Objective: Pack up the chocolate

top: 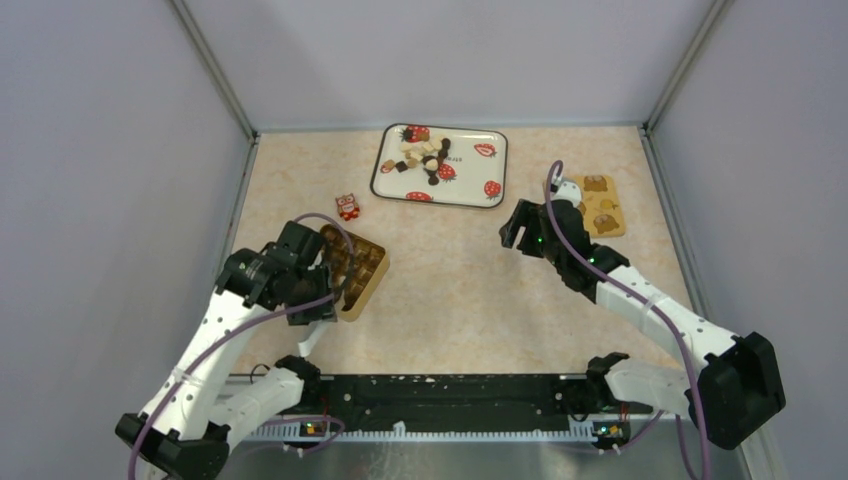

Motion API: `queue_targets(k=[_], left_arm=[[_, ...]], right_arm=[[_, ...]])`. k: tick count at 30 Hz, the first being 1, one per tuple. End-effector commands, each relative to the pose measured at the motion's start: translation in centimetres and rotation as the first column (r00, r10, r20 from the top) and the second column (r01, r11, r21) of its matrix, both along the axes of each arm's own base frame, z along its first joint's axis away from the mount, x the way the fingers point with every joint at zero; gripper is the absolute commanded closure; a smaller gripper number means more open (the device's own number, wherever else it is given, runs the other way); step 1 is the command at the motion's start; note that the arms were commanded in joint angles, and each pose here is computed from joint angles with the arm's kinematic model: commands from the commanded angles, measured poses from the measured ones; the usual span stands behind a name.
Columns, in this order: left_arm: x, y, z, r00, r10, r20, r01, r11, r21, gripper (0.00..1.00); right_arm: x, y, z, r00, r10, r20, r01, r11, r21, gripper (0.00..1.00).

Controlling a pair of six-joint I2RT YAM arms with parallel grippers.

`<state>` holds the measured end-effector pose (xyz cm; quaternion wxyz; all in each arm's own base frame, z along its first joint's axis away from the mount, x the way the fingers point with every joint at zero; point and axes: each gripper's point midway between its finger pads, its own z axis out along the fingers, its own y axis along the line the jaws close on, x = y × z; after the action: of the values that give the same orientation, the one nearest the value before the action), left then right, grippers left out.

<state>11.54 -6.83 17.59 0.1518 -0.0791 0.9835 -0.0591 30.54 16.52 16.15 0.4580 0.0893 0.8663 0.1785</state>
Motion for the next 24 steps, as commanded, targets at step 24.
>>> queue_targets(k=[24], left_arm=[[21.5, -7.9, 10.2, 0.811, -0.028, 0.584, 0.104, 0.990, -0.098, 0.79]], right_arm=[[-0.1, -1.3, 2.2, 0.996, -0.054, 0.065, 0.053, 0.998, 0.015, 0.29]])
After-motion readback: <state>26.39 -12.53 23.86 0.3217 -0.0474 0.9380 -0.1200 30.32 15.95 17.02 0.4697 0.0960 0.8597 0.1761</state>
